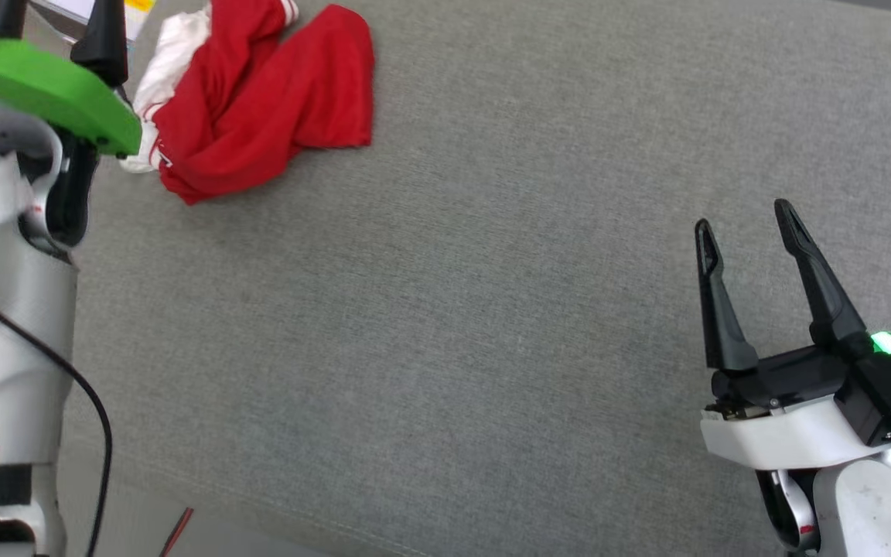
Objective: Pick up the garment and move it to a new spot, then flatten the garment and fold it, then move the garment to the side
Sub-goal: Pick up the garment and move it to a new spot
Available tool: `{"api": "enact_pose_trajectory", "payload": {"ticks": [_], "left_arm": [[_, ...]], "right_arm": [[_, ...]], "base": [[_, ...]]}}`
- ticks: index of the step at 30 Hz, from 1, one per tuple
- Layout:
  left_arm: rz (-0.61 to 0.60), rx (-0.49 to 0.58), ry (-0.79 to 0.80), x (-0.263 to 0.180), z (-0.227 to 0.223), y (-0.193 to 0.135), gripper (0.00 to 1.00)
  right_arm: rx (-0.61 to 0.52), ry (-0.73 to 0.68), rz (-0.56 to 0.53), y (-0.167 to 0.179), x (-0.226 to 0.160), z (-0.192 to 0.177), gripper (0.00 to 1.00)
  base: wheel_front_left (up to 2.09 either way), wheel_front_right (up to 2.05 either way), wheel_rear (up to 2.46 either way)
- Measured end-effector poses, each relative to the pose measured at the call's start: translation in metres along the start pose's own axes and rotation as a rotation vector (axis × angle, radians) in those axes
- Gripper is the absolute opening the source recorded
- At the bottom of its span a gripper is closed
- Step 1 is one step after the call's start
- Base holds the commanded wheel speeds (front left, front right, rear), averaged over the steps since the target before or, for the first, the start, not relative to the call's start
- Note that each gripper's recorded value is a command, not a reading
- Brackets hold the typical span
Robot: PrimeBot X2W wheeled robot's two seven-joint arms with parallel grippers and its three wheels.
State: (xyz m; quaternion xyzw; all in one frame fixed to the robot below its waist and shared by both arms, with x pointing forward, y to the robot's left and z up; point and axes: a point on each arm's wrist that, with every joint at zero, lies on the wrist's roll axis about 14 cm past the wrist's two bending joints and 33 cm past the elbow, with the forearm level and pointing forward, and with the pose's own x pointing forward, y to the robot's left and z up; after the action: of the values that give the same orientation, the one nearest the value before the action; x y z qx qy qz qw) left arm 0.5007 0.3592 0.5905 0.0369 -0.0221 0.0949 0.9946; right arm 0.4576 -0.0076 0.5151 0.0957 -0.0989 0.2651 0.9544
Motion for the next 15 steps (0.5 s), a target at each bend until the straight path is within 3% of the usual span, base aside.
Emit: {"api": "enact_pose_trajectory", "payload": {"ticks": [4, 8, 15], "left_arm": [[-0.102, -0.056, 0.341, 0.021, -0.055, -0.024, 1.0], [-0.152, -0.01, 0.504, 0.038, -0.074, -0.03, 1.0], [-0.233, 0.099, 0.878, 0.026, -0.155, -0.048, 1.0]], "right_arm": [[0.001, 0.021, -0.042, -0.018, 0.0, -0.014, 1.0], [-0.003, 0.046, -0.083, -0.036, -0.001, -0.028, 1.0], [-0.007, 0.084, -0.13, -0.057, -0.005, -0.05, 1.0]], "base": [[0.0, 0.0, 0.0], [0.0, 0.0, 0.0], [0.0, 0.0, 0.0]]}}
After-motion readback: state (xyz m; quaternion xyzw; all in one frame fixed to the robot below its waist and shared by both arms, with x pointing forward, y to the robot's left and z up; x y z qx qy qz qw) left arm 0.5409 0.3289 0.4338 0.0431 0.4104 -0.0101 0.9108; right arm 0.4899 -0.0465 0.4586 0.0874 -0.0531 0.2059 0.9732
